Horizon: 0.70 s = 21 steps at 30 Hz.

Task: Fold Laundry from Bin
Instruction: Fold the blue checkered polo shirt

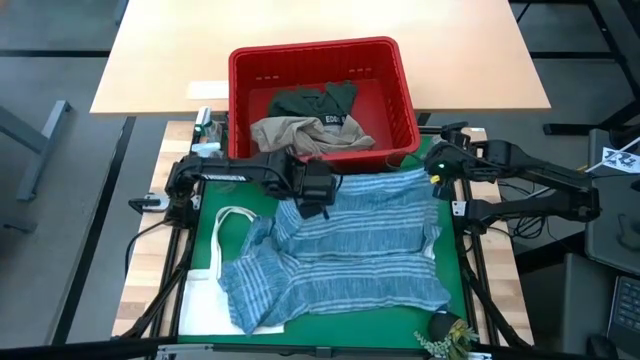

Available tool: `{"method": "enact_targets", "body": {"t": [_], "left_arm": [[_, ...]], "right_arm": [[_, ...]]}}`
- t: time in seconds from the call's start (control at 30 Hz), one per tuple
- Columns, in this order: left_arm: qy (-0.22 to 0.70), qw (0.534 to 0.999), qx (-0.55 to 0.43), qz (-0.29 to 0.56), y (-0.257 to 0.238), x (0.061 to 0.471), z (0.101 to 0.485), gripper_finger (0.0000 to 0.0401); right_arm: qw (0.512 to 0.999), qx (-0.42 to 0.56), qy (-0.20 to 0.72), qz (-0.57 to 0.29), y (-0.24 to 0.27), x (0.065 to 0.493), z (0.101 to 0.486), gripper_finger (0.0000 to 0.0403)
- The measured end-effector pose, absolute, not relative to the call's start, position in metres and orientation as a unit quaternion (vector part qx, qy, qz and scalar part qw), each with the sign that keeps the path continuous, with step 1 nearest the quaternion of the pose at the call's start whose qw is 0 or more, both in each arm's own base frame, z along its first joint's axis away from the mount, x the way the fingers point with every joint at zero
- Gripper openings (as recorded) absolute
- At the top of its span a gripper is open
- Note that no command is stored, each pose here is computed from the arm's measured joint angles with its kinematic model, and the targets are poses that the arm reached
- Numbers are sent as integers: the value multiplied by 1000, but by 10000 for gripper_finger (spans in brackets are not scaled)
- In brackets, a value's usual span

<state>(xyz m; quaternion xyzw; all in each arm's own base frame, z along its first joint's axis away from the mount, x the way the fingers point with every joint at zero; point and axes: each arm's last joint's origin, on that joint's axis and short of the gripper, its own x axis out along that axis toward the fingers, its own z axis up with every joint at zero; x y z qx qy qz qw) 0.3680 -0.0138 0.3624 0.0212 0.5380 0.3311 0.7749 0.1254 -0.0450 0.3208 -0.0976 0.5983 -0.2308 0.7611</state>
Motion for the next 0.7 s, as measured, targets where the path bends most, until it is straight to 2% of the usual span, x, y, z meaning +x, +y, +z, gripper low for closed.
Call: {"method": "enact_targets", "body": {"t": [0.13, 0.43, 0.7], "left_arm": [[540, 784, 32, 303, -36, 367, 362, 0], [535, 804, 55, 253, -86, 358, 362, 0], [521, 821, 42, 227, -131, 345, 361, 0]], "right_arm": [[789, -57, 580, -197, -39, 115, 325, 3], [846, 120, 507, -117, -20, 82, 335, 3], [863, 218, 449, -76, -6, 47, 341, 3]]}}
